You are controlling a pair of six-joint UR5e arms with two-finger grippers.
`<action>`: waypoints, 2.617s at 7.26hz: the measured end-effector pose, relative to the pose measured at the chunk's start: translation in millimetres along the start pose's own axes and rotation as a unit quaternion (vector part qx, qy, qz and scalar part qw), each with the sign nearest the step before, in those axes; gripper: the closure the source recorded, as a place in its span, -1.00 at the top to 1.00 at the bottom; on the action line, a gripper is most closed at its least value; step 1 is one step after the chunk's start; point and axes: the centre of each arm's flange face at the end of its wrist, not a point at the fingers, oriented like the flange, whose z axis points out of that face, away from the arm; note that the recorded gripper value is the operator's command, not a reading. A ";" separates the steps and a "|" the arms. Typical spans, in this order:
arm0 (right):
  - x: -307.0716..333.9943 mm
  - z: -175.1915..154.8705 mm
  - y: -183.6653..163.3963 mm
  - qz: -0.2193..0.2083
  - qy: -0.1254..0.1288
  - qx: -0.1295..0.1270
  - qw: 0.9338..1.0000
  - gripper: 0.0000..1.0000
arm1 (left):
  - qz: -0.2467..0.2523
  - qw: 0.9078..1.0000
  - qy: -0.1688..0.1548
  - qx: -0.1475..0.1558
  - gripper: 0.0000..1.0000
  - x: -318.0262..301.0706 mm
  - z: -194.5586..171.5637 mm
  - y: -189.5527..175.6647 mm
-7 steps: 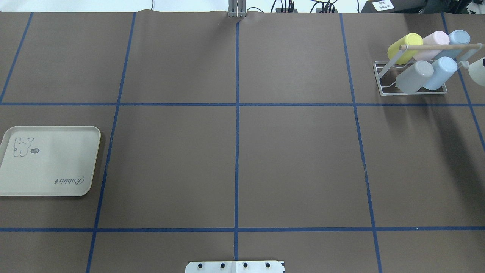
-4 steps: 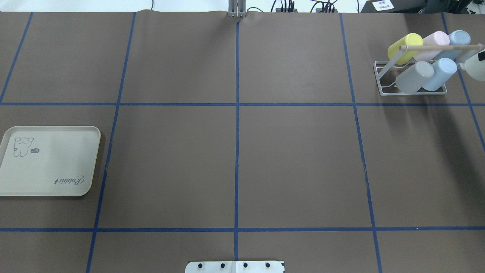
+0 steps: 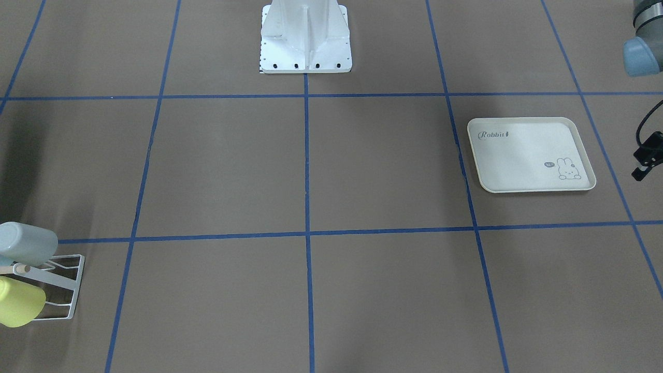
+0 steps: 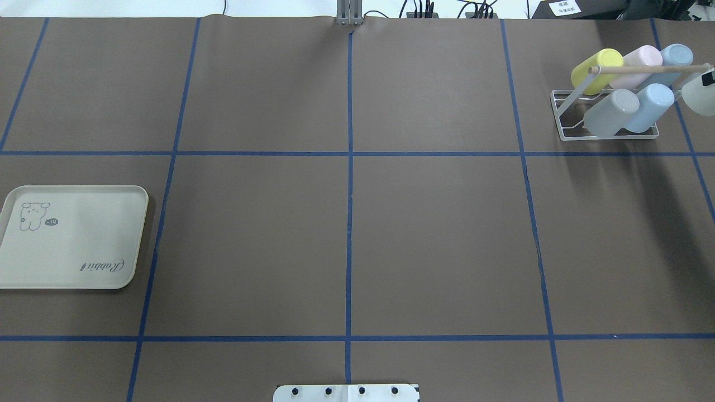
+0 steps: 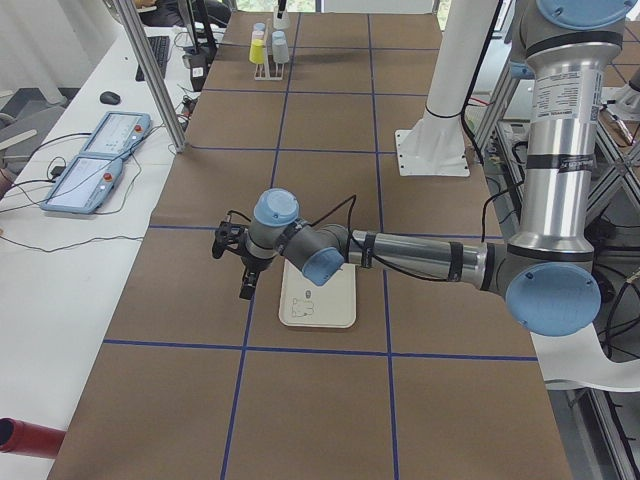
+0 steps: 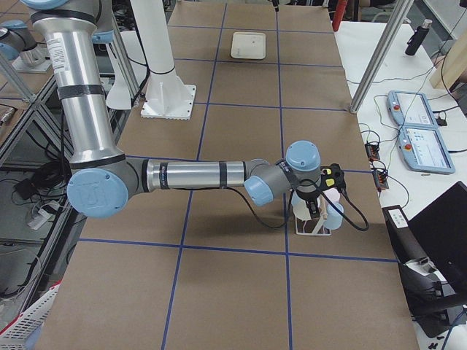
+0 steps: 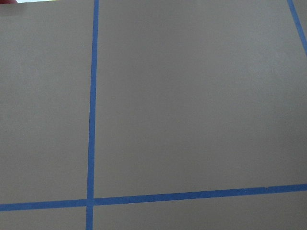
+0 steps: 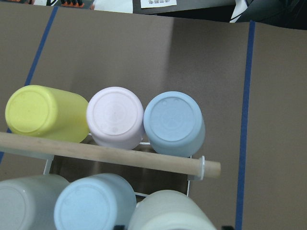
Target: Transfer IKEA cup to right arm and place on rack
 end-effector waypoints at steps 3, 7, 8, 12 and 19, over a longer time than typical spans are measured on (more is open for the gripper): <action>0.1 -1.1 1.2 0.000 -0.001 0.001 1.000 -0.32 | -0.004 1.000 0.000 0.002 1.00 1.5 -0.1 -1.3; -5.6 -7.0 -1.8 -0.006 -0.002 0.008 1.000 -0.31 | -0.005 1.000 0.000 0.002 1.00 2.2 0.2 -1.4; -4.7 -6.5 -1.2 -0.005 -0.001 0.008 1.000 -0.31 | -0.005 1.000 0.000 0.002 1.00 2.4 0.3 -1.4; -3.9 0.6 -1.1 -0.003 0.002 0.002 1.000 -0.31 | -0.004 1.000 0.001 0.001 1.00 2.6 0.4 -1.3; -20.1 34.4 2.8 -0.017 0.024 -0.015 0.999 0.57 | -0.005 1.000 0.001 0.000 1.00 2.3 0.5 -0.6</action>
